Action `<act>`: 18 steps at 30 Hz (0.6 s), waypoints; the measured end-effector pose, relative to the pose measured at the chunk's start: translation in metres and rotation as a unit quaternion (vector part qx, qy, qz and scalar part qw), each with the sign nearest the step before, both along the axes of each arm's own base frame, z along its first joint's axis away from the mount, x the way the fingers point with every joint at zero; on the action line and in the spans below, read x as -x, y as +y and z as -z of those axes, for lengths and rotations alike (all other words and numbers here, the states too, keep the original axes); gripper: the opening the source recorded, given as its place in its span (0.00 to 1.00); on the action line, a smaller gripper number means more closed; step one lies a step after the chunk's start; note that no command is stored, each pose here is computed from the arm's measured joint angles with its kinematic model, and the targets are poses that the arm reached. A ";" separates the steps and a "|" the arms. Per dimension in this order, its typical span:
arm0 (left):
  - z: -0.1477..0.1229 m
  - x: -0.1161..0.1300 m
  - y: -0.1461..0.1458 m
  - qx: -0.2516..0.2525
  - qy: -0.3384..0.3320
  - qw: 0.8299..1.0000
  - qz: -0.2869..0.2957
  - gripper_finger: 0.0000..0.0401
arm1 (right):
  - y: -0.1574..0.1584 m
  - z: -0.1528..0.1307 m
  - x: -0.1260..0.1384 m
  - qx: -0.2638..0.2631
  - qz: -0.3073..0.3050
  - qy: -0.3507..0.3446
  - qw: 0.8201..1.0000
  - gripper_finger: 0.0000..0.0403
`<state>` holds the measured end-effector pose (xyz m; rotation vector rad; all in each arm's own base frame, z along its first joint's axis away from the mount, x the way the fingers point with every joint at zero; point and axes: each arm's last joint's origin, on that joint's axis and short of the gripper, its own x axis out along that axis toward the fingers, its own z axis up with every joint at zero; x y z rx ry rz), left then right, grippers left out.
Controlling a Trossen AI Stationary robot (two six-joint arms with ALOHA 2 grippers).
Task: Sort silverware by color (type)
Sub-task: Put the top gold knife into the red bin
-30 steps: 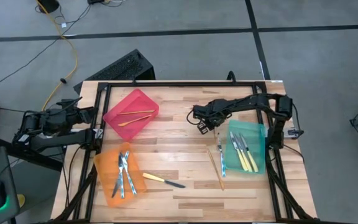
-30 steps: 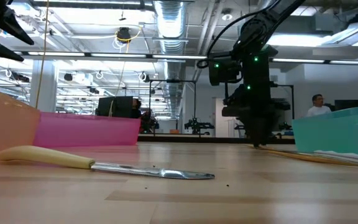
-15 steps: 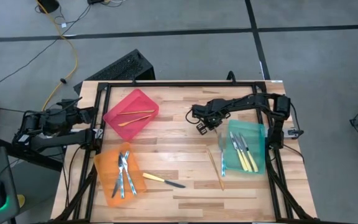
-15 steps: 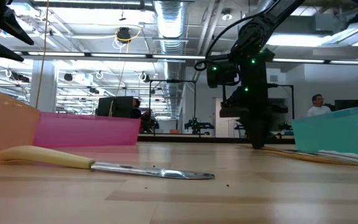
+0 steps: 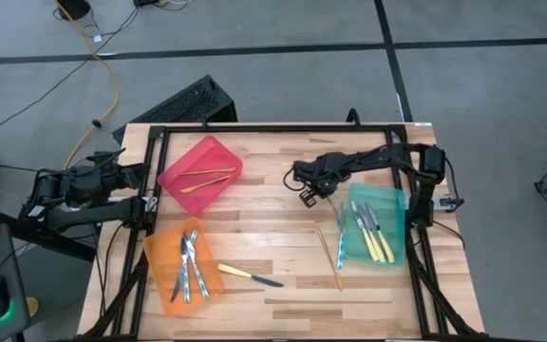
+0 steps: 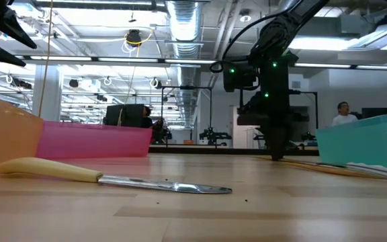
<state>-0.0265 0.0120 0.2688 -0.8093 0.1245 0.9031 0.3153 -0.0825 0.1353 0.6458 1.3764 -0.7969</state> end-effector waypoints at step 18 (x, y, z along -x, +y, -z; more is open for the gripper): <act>0.000 0.000 0.000 0.000 0.000 1.000 -0.001 0.62 | -0.002 -0.009 -0.034 0.056 -0.049 -0.164 0.984 0.01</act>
